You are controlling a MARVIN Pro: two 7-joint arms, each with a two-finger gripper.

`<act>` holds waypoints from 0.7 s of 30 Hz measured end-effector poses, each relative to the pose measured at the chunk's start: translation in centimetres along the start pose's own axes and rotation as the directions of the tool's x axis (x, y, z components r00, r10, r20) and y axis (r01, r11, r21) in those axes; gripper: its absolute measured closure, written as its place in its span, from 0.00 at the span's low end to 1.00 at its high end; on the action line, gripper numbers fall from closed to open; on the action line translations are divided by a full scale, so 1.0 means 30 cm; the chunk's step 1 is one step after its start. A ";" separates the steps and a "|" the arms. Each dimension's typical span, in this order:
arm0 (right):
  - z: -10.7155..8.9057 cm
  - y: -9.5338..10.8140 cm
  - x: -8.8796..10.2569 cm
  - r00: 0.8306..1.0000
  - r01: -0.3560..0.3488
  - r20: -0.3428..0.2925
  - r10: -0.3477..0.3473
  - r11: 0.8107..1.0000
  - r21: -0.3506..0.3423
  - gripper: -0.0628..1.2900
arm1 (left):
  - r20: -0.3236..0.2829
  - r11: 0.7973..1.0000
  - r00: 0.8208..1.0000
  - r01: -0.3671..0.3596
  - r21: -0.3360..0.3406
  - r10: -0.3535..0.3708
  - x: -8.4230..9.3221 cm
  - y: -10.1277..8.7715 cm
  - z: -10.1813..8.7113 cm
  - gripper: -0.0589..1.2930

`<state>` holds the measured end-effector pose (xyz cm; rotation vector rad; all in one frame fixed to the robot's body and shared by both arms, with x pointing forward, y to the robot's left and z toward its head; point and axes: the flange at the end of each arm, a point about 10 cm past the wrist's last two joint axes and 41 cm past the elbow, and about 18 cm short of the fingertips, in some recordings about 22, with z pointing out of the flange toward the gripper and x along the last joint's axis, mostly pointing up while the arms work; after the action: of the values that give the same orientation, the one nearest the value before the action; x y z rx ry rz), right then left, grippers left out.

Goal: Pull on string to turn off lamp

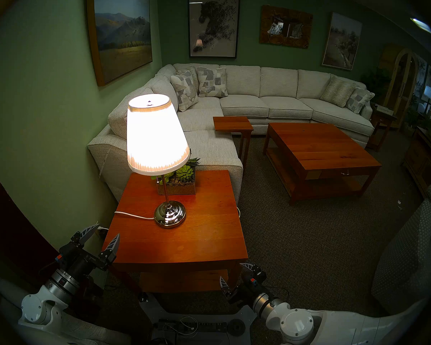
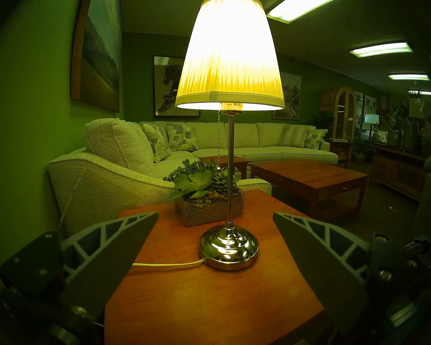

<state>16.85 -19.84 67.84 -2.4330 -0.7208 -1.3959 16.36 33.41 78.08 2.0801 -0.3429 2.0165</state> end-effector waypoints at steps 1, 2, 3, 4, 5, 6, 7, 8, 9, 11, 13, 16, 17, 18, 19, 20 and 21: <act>0.000 0.000 0.000 1.000 0.000 0.000 0.000 1.000 0.000 0.03 | 0.000 1.000 1.000 0.000 0.000 0.000 0.000 0.000 0.000 0.02; 0.000 0.000 0.000 1.000 0.000 0.000 0.000 1.000 0.000 0.03 | 0.000 1.000 1.000 0.000 0.000 0.000 0.000 0.000 0.000 0.02; 0.000 0.000 -0.001 1.000 0.000 0.000 0.000 1.000 0.000 0.03 | 0.000 1.000 1.000 0.000 0.000 0.000 0.000 0.000 0.000 0.02; 0.000 0.000 -0.001 1.000 0.000 0.001 0.000 1.000 0.000 0.03 | 0.001 1.000 1.000 0.000 0.000 0.000 -0.001 0.000 0.000 0.02; 0.000 0.000 -0.001 1.000 0.000 0.001 0.000 1.000 0.000 0.03 | 0.001 1.000 1.000 0.000 0.000 0.000 -0.001 0.000 0.000 0.02; 0.000 0.000 -0.001 1.000 0.000 0.001 0.000 1.000 0.000 0.03 | 0.001 1.000 1.000 0.000 0.000 0.000 -0.001 0.000 0.000 0.02; 0.000 0.000 -0.001 1.000 0.000 0.001 0.000 1.000 0.000 0.03 | 0.001 1.000 1.000 0.000 0.000 0.000 -0.001 0.000 0.000 0.02; -0.001 0.000 -0.001 1.000 0.000 0.001 0.000 1.000 0.000 0.03 | 0.001 1.000 1.000 0.000 0.000 0.000 -0.001 0.000 0.000 0.02; -0.001 0.000 -0.001 1.000 0.000 0.001 0.000 1.000 0.000 0.03 | 0.001 1.000 1.000 0.000 0.000 0.000 -0.001 0.000 0.000 0.02; -0.001 0.000 -0.002 1.000 0.000 0.001 0.000 1.000 0.000 0.03 | 0.001 1.000 1.000 0.001 0.000 -0.001 -0.001 0.000 0.000 0.02; -0.001 0.000 -0.002 1.000 0.000 0.001 0.000 1.000 0.000 0.03 | 0.001 1.000 1.000 0.001 0.000 -0.001 -0.001 0.000 0.000 0.02; -0.001 0.000 -0.002 1.000 0.000 0.002 0.000 1.000 0.001 0.03 | 0.001 1.000 1.000 0.001 0.000 -0.001 -0.001 0.000 -0.001 0.02; -0.001 0.000 -0.002 1.000 0.000 0.002 0.000 1.000 0.001 0.03 | 0.002 1.000 1.000 -0.001 0.000 0.001 -0.002 0.001 0.000 0.02; -0.001 0.000 -0.002 1.000 0.000 0.002 0.000 1.000 0.001 0.03 | 0.003 1.000 1.000 -0.003 0.002 0.003 -0.005 0.001 0.002 0.02; -0.001 0.000 -0.002 1.000 0.000 0.002 0.000 1.000 0.001 0.03 | 0.004 1.000 1.000 -0.004 0.004 0.004 -0.006 0.002 0.005 0.02; -0.001 0.000 -0.003 1.000 0.000 0.002 0.000 1.000 0.001 0.03 | 0.004 1.000 1.000 -0.006 0.007 0.006 -0.008 0.002 0.009 0.02; -0.001 0.000 -0.003 1.000 0.000 0.002 0.000 1.000 0.000 0.03 | 0.003 1.000 1.000 -0.007 0.011 0.007 -0.009 0.002 0.016 0.02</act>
<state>16.79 -19.87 67.79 -2.4346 -0.7219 -1.3932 16.79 33.19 77.79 2.0909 -0.3413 2.0240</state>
